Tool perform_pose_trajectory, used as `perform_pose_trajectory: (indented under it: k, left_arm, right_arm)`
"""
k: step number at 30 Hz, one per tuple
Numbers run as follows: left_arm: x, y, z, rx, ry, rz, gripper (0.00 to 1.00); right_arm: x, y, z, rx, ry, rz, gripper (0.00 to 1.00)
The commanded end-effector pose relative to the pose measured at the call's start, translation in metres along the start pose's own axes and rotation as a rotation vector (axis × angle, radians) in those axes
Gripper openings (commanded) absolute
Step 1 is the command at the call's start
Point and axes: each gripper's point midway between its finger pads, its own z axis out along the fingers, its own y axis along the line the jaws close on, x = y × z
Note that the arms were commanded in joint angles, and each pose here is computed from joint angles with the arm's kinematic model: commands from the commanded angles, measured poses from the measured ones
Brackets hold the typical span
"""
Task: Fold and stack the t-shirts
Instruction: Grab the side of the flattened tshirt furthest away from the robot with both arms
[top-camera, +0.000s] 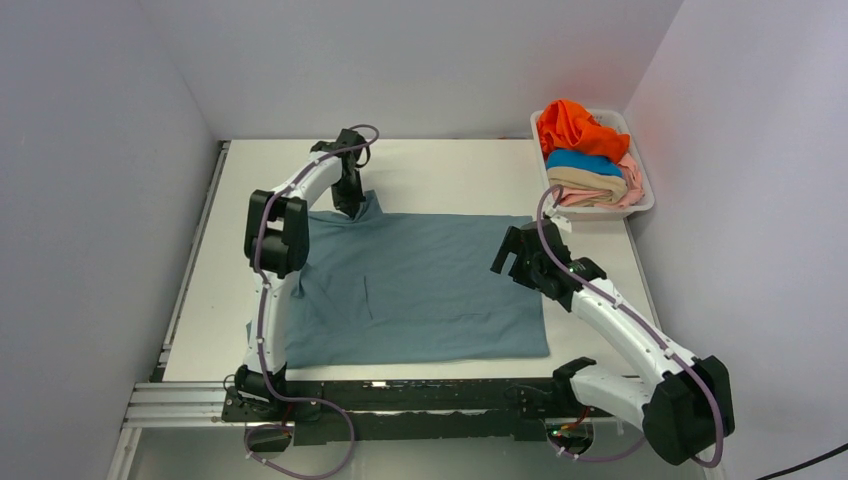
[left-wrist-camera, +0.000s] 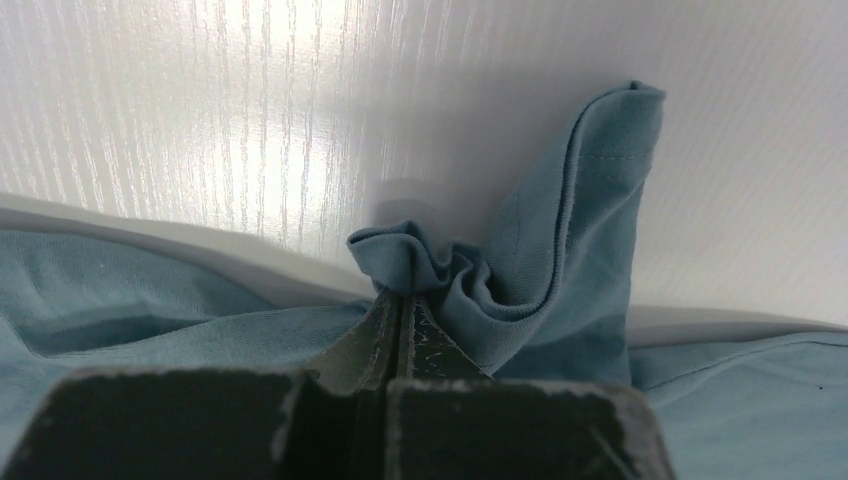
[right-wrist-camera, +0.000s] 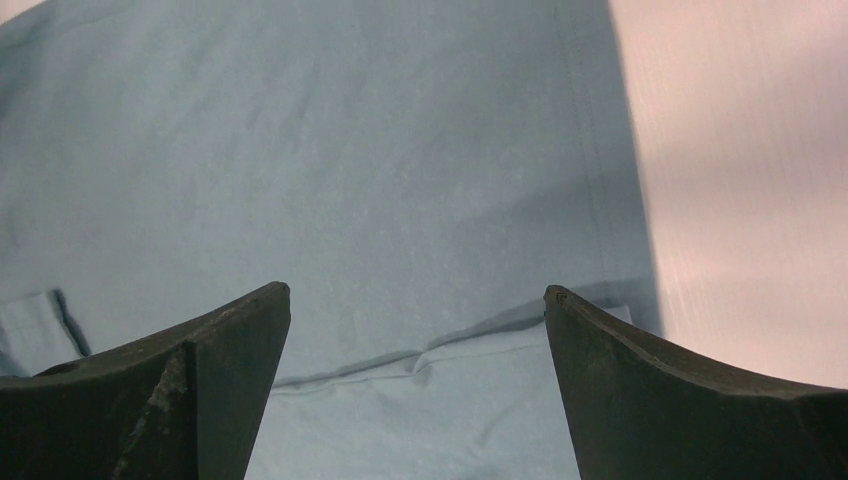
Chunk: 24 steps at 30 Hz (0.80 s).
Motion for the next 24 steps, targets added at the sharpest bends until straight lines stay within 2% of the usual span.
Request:
perform_pose_trajectory:
  k: [1,6,10,12,17,24]
  left_arm:
    - [0.043,0.026,0.009,-0.144,0.14,0.029,0.0]
    - [-0.014,0.022,-0.043,-0.113,-0.112,0.046,0.0]
    - [-0.045,0.015,-0.079,-0.059,-0.257,0.081,0.0]
    - [-0.054,0.011,-0.092,-0.036,-0.306,0.094,0.0]
    - [-0.06,0.006,-0.104,0.011,-0.358,0.142,0.0]
    - [-0.047,0.001,-0.101,0.074,-0.358,0.191,0.0]
  right_arm:
    - [-0.041,0.017,-0.001,-0.003,-0.111,-0.004,1.0]
    - [-0.083,0.012,0.008,0.172,-0.186,-0.021,1.0]
    - [-0.101,0.009,0.031,0.342,-0.172,-0.054,1.0]
    - [-0.102,0.014,0.052,0.391,-0.124,-0.074,1.0]
    - [-0.115,0.029,0.101,0.476,-0.091,-0.096,0.98]
    - [-0.124,0.027,0.16,0.628,-0.064,-0.117,0.96]
